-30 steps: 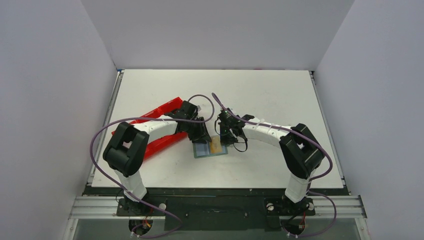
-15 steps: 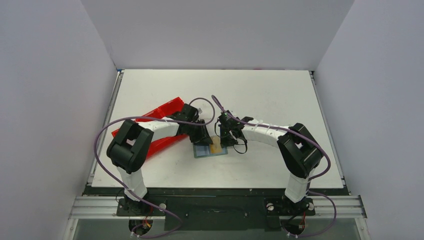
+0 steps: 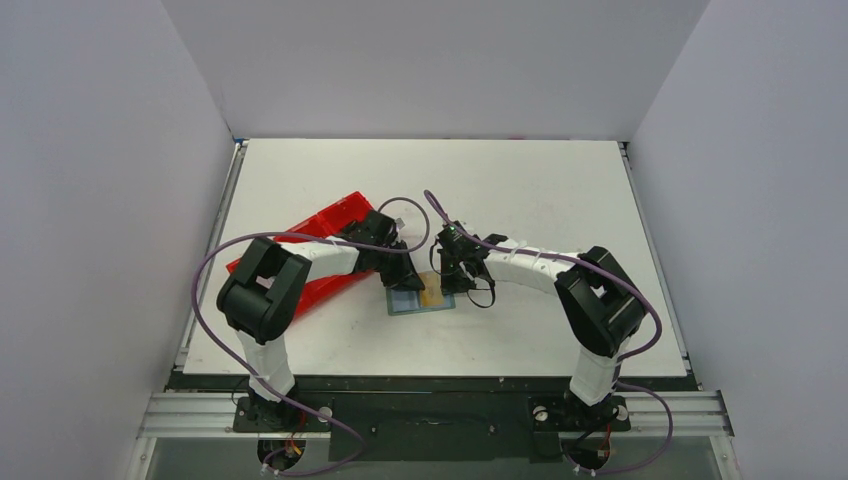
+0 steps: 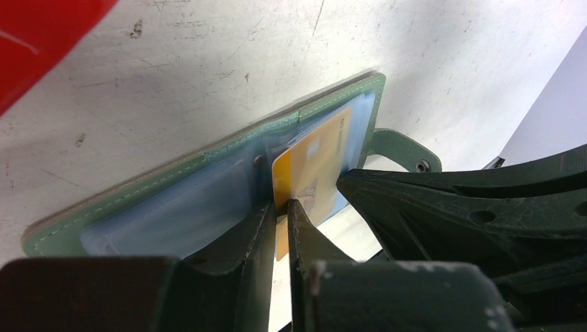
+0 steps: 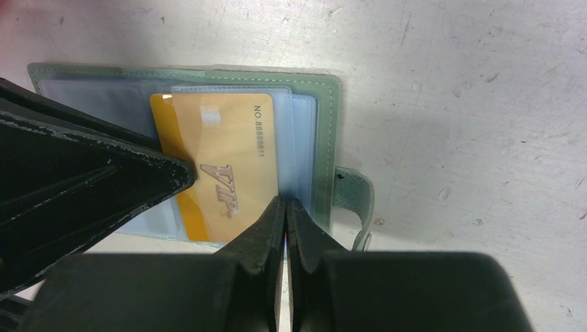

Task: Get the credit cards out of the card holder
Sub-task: Remove the credit card from the card holder.

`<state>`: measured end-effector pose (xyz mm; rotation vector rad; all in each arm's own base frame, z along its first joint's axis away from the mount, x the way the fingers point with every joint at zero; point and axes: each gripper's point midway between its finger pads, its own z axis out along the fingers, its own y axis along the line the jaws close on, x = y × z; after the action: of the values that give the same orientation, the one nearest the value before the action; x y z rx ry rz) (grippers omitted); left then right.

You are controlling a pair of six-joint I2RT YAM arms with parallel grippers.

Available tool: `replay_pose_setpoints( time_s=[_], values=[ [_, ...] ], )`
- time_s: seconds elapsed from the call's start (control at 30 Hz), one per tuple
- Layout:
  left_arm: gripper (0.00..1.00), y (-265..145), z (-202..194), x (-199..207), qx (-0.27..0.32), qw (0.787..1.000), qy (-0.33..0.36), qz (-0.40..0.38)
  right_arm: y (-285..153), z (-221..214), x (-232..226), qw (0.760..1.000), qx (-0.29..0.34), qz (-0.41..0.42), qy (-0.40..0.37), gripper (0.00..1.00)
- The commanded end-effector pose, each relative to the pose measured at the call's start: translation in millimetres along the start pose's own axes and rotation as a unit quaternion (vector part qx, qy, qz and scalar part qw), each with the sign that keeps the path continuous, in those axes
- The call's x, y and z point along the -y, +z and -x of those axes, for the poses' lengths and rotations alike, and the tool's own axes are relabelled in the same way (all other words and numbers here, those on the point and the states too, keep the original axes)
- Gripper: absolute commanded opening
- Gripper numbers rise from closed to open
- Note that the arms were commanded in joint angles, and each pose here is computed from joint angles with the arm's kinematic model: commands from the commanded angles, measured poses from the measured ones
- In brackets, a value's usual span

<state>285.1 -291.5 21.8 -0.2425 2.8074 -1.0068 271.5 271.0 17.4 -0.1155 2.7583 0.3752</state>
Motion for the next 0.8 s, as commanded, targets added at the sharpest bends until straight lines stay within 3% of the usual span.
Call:
replay_pose_setpoints(
  time_s=[0.0, 0.77],
  values=[
    [0.03, 0, -4, 6, -0.008, 1.000, -0.004, -0.018, 19, -25, 21, 0.999, -0.025, -0.035, -0.001, 0.00],
    [0.00, -27, -2, -15, 0.009, 1.000, 0.008, 0.027, 29, -38, 41, 0.997, -0.042, -0.057, 0.015, 0.00]
  ],
)
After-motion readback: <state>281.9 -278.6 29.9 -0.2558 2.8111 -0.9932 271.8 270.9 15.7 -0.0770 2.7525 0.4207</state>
